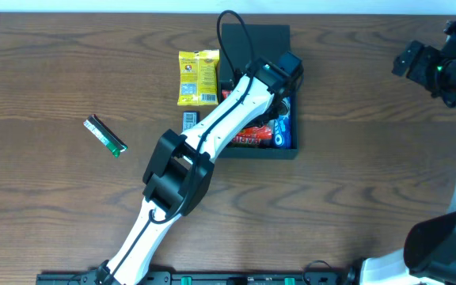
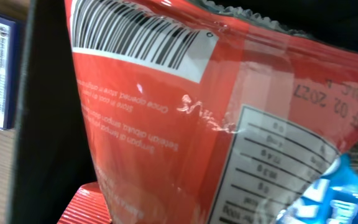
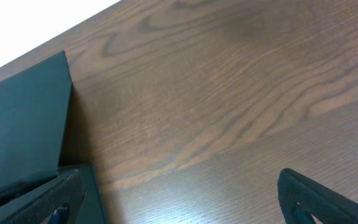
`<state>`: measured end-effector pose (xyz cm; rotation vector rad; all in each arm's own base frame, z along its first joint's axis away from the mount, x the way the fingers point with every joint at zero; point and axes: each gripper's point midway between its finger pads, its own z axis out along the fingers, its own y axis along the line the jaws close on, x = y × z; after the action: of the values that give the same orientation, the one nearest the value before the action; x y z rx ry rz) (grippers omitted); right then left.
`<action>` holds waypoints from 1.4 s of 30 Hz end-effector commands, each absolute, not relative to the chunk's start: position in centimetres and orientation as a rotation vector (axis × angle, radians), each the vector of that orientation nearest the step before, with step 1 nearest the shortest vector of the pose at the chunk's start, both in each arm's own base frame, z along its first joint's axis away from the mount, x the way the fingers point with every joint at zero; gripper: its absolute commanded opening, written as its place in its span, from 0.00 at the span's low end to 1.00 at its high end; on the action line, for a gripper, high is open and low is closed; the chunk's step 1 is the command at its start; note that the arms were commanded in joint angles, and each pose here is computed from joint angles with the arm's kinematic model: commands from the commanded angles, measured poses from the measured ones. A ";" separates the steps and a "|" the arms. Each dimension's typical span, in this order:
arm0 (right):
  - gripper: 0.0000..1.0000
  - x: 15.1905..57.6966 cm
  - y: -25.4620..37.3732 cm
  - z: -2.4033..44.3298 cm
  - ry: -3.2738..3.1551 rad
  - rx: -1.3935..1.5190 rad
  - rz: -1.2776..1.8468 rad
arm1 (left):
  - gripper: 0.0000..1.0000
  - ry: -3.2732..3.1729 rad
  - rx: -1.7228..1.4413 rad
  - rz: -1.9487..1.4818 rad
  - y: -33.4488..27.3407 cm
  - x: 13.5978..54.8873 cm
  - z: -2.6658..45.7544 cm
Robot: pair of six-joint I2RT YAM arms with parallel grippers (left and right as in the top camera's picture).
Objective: Pack container
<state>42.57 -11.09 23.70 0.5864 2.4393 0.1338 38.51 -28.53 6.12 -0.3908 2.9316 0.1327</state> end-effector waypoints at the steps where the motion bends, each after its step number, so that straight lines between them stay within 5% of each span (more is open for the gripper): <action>1: 0.99 42.6 -11.1 24.3 2.433 0.572 0.136 | 0.06 2.936 -0.295 0.249 -27.4 38.5 4.9; 7: 0.99 42.6 -10.9 24.3 2.434 0.567 0.152 | 0.11 2.964 -0.156 0.282 -27.3 38.4 4.2; 8: 0.99 42.6 -10.8 24.3 2.435 0.564 0.162 | 0.18 2.966 -0.126 0.289 -27.3 38.4 4.0; 9: 0.99 42.5 -10.7 24.2 2.439 0.564 0.166 | 0.43 2.969 -0.075 0.293 -27.3 38.5 4.0; 13: 0.99 42.3 -10.5 24.0 2.453 0.567 0.168 | 0.79 2.974 -0.012 0.311 -27.1 38.4 4.1; 18: 0.99 42.2 -9.2 23.8 2.488 0.487 0.166 | 0.96 2.924 -0.030 0.220 -27.7 38.9 7.5; 25: 0.91 42.5 -6.7 23.8 2.505 0.408 0.221 | 0.95 2.674 -0.138 0.057 -25.4 40.7 19.2; 31: 0.88 43.0 0.0 23.9 2.522 0.149 0.394 | 0.95 2.477 -0.365 -0.006 -17.4 42.1 28.2; 38: 0.87 42.1 10.5 19.5 2.576 -0.159 0.499 | 0.95 2.427 -0.628 0.082 -5.7 42.7 30.3; 42: 0.70 40.8 15.7 15.2 2.636 -0.338 0.534 | 0.96 2.491 -0.697 0.117 -2.3 42.2 28.8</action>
<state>41.82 13.22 18.01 -0.2337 2.5822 0.5069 42.39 -3.15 29.78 -0.7137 2.4398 0.1030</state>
